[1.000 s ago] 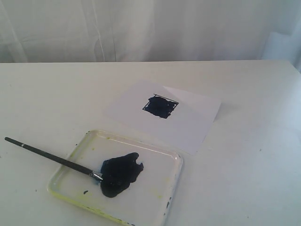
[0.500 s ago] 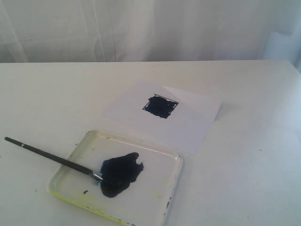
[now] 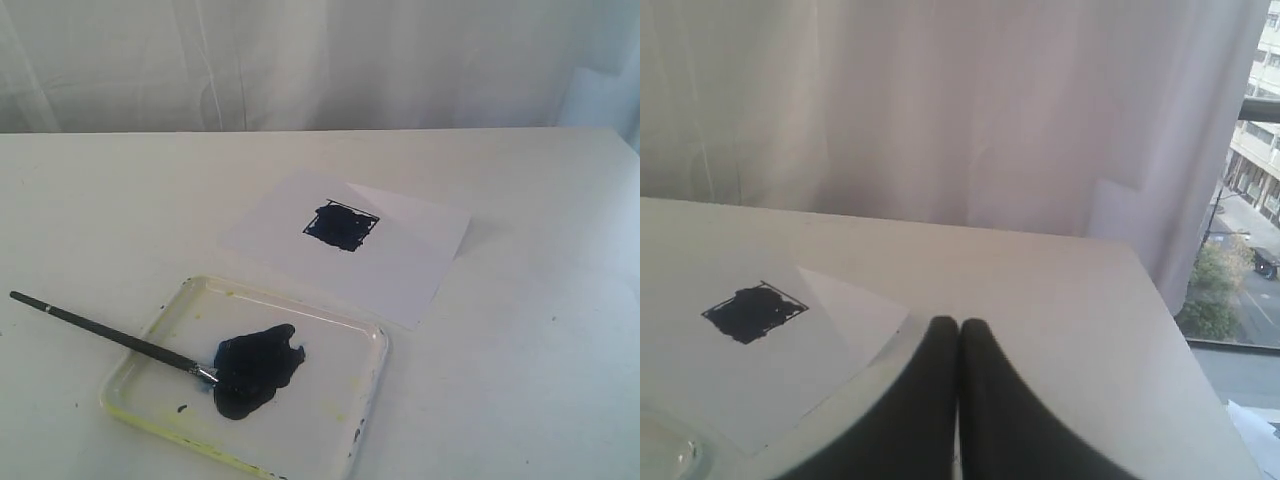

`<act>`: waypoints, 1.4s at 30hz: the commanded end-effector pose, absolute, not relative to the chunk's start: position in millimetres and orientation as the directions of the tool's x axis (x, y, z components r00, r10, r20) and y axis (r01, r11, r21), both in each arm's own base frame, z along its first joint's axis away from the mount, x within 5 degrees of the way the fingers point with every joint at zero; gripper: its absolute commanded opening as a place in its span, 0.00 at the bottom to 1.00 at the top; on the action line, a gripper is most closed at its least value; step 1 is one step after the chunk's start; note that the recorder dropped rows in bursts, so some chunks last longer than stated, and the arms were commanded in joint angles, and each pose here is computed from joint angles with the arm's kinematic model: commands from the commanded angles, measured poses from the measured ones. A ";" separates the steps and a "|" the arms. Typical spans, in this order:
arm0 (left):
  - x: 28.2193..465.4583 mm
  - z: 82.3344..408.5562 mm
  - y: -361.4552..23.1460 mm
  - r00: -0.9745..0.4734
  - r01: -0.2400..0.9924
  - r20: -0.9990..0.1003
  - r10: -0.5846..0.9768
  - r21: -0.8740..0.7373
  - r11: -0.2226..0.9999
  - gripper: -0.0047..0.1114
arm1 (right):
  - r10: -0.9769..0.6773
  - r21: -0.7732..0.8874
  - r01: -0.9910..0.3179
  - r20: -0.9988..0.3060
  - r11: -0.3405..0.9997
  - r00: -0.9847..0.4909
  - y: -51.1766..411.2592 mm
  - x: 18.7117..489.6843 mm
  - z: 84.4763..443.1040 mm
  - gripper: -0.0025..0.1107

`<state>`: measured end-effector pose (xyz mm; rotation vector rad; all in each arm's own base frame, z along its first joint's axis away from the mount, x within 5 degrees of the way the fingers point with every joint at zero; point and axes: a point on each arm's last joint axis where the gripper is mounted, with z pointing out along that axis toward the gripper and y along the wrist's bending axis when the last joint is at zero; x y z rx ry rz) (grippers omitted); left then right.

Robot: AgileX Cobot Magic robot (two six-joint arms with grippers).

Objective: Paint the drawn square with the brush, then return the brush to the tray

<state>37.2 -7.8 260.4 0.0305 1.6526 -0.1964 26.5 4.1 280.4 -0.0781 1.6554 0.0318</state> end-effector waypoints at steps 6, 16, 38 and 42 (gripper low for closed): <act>53.0 208.8 -7.6 -0.090 0.130 -0.994 0.066 0.054 0.990 0.04 | -0.055 -0.056 -0.040 -0.998 0.998 0.028 2.4 44.1 252.6 0.02; 56.6 188.7 -7.3 -0.093 0.130 -0.988 0.124 0.111 0.985 0.04 | -0.117 -0.116 -0.038 -0.993 0.993 -0.030 2.1 56.4 202.2 0.02; 53.9 175.3 -8.4 -0.239 0.158 -0.962 0.130 0.094 0.983 0.04 | -0.127 -0.124 -0.044 -0.989 0.991 -0.079 2.1 56.1 197.6 0.02; 53.9 175.3 -8.4 -0.239 0.158 -0.962 0.130 0.094 0.983 0.04 | -0.123 -0.120 -0.044 -0.989 0.992 -0.079 2.1 56.1 197.6 0.02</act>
